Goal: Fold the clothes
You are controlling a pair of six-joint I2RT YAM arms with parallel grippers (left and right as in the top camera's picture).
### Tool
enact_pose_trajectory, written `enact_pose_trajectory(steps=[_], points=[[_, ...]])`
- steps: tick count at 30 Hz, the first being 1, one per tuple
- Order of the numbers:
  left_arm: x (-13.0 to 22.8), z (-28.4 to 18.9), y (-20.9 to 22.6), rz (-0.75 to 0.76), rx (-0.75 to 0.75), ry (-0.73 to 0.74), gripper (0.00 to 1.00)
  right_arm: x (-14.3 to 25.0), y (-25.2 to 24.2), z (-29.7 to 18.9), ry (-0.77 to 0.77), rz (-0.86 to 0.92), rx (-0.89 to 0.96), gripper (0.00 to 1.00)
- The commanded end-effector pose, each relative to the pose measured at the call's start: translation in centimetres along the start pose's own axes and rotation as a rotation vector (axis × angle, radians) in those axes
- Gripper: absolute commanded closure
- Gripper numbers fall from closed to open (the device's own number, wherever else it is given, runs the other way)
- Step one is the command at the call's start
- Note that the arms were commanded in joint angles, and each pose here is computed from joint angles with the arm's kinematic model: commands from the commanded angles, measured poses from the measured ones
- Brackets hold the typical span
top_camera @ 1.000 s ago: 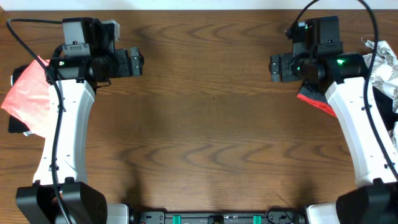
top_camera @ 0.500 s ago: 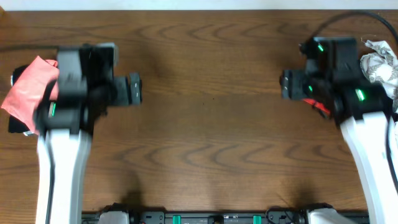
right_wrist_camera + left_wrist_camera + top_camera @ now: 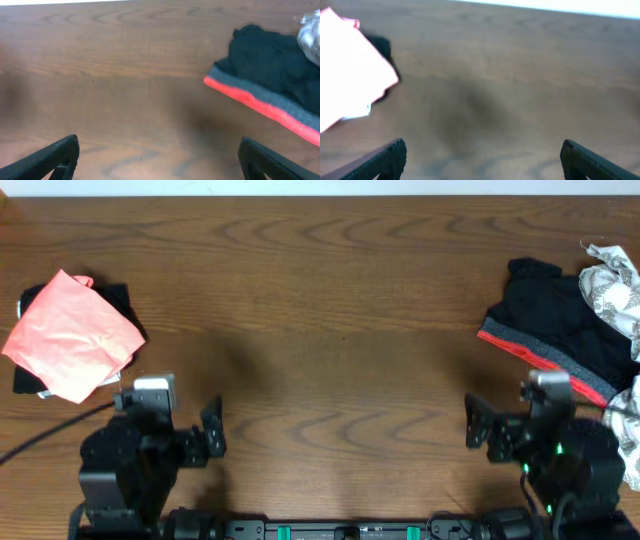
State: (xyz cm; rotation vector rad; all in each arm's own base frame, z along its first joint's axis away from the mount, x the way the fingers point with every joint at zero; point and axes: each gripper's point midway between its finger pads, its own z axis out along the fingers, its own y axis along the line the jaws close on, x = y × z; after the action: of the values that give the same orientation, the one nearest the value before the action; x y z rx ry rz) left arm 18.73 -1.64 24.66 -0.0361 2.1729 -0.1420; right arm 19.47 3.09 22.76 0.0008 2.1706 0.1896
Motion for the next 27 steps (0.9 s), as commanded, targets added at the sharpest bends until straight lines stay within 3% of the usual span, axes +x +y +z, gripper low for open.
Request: enact_pose_trajectory(steps=[1, 6, 16, 27], points=[[1.3, -0.5, 0.2, -0.01, -0.011, 0.032, 0.02, 2.0, -0.4, -0.6, 0.037, 0.013, 0.016, 0.01], [3.4, -0.6, 0.4, -0.015, -0.02, 0.119, 0.02, 5.5, -1.1, -1.0, 0.178, 0.016, 0.042, 0.01], [4.1, -0.7, 0.5, -0.017, -0.022, 0.147, 0.02, 5.5, -1.0, -1.0, 0.175, 0.015, 0.041, 0.01], [4.1, -0.7, 0.5, -0.017, -0.022, 0.147, 0.02, 5.5, -1.6, -2.1, -0.094, 0.0, 0.034, 0.01]])
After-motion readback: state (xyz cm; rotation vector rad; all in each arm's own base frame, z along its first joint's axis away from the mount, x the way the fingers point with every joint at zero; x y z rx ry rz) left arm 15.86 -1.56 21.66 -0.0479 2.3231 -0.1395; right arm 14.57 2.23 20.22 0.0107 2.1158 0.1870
